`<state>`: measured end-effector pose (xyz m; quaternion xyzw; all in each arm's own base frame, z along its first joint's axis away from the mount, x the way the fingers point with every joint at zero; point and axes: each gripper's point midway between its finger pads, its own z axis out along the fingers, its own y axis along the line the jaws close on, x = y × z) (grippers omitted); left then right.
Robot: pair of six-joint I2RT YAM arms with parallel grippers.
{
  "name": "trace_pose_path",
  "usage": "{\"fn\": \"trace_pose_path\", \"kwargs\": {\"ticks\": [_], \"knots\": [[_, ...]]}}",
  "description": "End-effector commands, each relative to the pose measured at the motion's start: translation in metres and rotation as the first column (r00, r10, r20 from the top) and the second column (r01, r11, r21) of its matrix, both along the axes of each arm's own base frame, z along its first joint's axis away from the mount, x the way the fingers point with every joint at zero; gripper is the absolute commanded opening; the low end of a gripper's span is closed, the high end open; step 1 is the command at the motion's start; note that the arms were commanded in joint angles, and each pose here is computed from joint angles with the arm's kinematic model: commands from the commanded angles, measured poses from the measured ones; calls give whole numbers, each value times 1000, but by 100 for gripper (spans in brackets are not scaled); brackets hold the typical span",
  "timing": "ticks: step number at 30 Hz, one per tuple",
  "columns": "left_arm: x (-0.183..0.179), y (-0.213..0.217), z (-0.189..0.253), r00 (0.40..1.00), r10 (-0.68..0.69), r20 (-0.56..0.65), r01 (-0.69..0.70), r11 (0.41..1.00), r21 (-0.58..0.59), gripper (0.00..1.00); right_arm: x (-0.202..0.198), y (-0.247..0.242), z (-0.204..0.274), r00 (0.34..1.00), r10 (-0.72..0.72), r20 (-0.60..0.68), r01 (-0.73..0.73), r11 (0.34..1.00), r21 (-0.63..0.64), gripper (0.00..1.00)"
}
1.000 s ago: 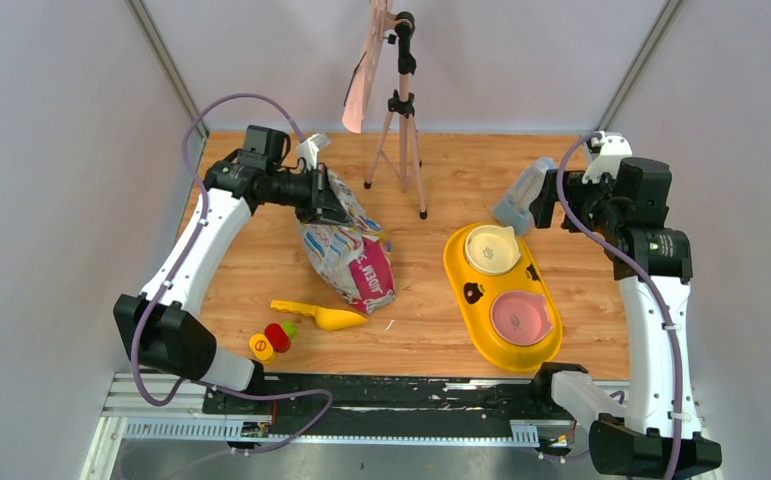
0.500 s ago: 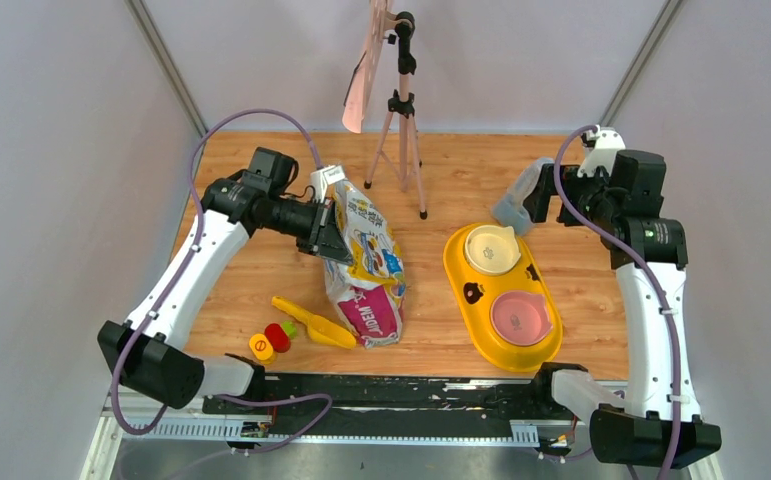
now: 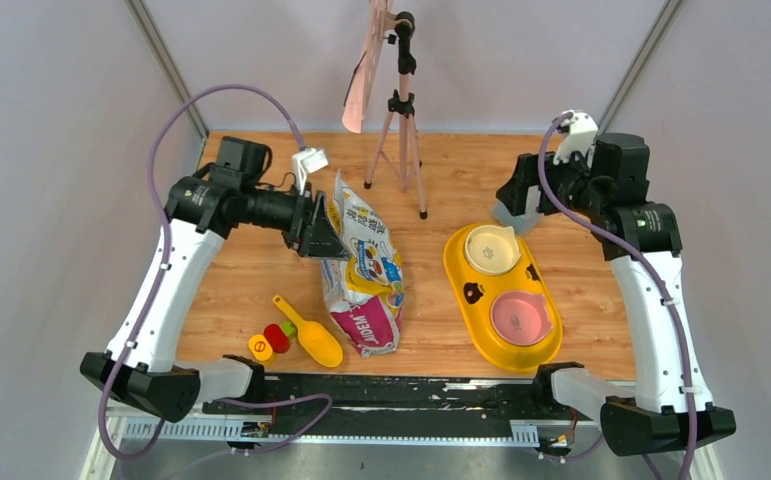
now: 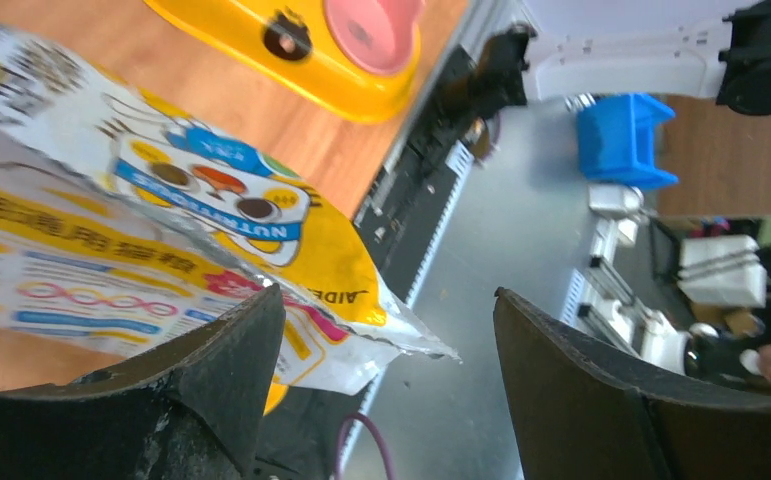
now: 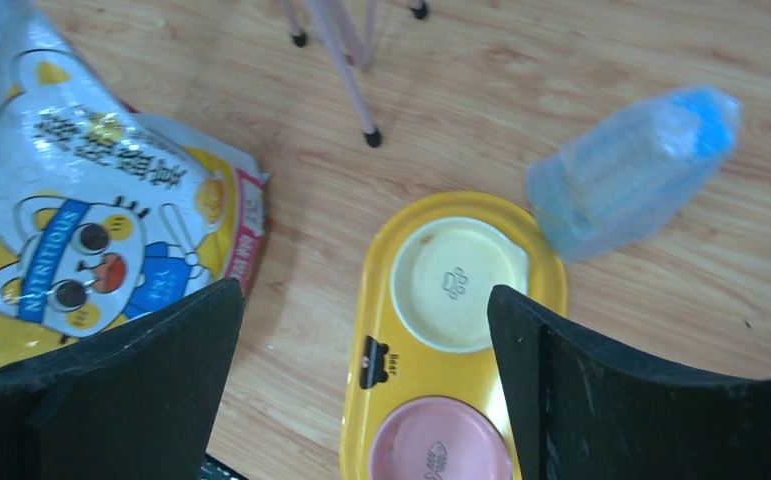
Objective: Serve the pet food
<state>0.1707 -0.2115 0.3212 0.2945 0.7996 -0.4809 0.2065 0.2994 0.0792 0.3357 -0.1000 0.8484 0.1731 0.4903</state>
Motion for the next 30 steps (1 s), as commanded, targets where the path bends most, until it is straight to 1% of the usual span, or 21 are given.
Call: {"fn": "trace_pose_path", "kwargs": {"ticks": [1, 4, 6, 8, 10, 11, 12, 16, 18, 21, 24, 25, 26, 27, 28, 29, 30], "knots": [[22, 19, 31, 983, 89, 161, -86, 996, -25, 84, -3, 41, 35, 986, 143, 83, -146, 989, 31, 91], [42, 27, 32, 972, 204, 121, -201, 979, -36, 81, 0, 74, 36, 970, 232, 65, -235, 971, 40, 86], [54, 30, 32, 961, 244, 130, -241, 970, -41, 78, 2, 98, 36, 957, 284, 51, -287, 956, 64, 84], [60, 31, 30, 959, 246, 142, -243, 969, -37, 73, 4, 123, 36, 946, 321, 43, -323, 941, 99, 81], [66, 32, 28, 958, 241, 157, -240, 970, -24, 66, 6, 148, 37, 937, 348, 36, -349, 925, 148, 77], [68, 32, 25, 960, 237, 151, -238, 971, -15, 65, 6, 159, 39, 935, 352, 38, -353, 920, 171, 74], [70, 32, 25, 959, 224, 174, -225, 974, -12, 63, 5, 170, 41, 934, 355, 38, -355, 914, 196, 72], [75, 37, 3, 967, 214, 136, -223, 973, 55, 63, 0, 212, 47, 927, 373, 47, -372, 888, 269, 68], [80, 40, -8, 962, 252, 107, -261, 962, 81, 64, -3, 232, 41, 918, 394, 39, -388, 878, 281, 65], [82, 43, -19, 942, 334, 43, -336, 936, 104, 66, -7, 258, 16, 897, 440, -32, -414, 864, 286, 64], [82, 37, -16, 941, 338, 17, -338, 940, 48, 67, -9, 266, -7, 873, 478, -95, -437, 854, 281, 64], [75, 31, -17, 950, 311, -28, -311, 950, 12, 67, -10, 268, -12, 864, 493, -106, -451, 849, 275, 64], [79, 27, -12, 954, 299, -1, -299, 954, -29, 68, -12, 269, -16, 855, 503, -125, -458, 847, 270, 64], [77, 24, -18, 955, 294, -48, -296, 954, -48, 68, -14, 271, -17, 841, 524, -136, -477, 836, 272, 64], [83, 22, -17, 954, 298, -21, -298, 951, -75, 65, -17, 274, -17, 822, 551, -144, -502, 820, 275, 64], [83, 20, -24, 948, 311, -66, -316, 946, -77, 64, -19, 278, -17, 804, 575, -150, -524, 805, 279, 64], [87, 19, -23, 948, 316, -51, -319, 943, -96, 60, -20, 280, -17, 796, 585, -155, -532, 798, 283, 64]]}}
